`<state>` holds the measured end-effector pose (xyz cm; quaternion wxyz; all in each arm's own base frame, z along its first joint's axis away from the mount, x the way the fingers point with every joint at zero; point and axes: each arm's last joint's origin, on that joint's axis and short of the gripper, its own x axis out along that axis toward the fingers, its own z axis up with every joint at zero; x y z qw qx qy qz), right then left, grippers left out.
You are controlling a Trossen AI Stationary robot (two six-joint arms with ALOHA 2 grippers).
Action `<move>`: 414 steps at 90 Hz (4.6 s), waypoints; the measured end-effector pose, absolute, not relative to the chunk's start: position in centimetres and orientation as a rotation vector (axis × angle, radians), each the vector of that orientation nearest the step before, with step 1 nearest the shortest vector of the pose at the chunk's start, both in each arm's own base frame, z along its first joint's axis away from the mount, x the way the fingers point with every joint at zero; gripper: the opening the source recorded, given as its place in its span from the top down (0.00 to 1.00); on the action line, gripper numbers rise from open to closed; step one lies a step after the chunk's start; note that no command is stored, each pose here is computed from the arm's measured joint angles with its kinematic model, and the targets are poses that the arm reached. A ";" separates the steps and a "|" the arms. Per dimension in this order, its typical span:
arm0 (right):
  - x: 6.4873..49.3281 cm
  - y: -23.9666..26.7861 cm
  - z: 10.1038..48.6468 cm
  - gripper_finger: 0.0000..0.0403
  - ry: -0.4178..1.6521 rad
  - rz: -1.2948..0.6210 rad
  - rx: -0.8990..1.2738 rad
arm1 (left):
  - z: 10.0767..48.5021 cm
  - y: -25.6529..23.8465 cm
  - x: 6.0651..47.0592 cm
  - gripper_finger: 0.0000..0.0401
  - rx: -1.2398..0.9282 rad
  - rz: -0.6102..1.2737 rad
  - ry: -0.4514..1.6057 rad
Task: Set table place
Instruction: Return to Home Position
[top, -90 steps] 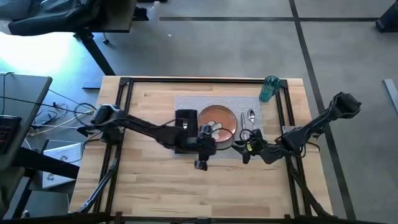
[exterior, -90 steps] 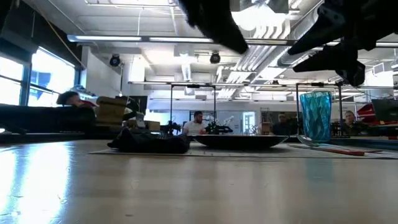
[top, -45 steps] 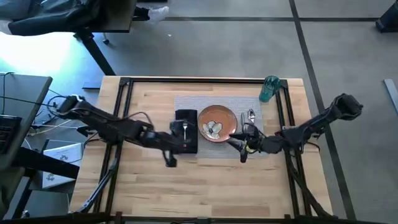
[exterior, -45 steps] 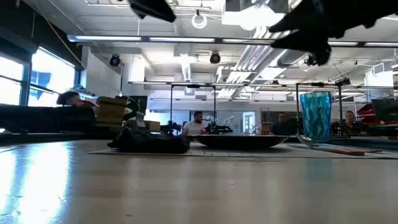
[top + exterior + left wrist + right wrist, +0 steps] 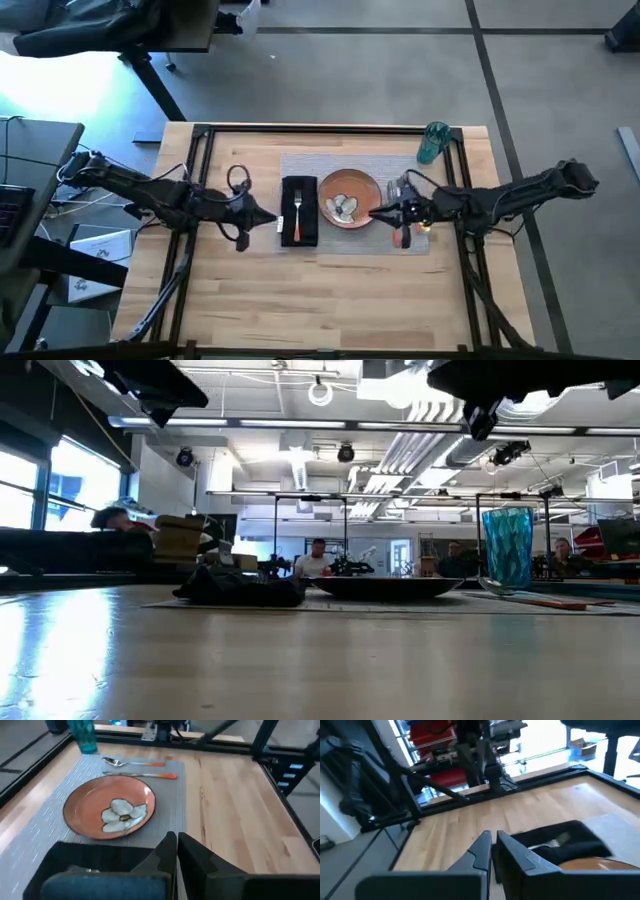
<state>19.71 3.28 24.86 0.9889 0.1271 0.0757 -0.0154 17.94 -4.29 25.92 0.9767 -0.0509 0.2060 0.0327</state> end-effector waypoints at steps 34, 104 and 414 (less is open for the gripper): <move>14.3 1.7 20.3 1.00 0.043 0.002 0.324 | 23.7 -3.5 15.2 1.00 -0.153 0.040 0.302; 11.6 1.1 17.4 1.00 -0.053 -0.008 0.285 | 21.9 -1.5 13.5 1.00 -0.166 0.045 0.192; 11.4 1.3 16.3 1.00 0.054 -0.001 0.263 | 17.0 -0.8 9.6 1.00 -0.098 0.027 -0.039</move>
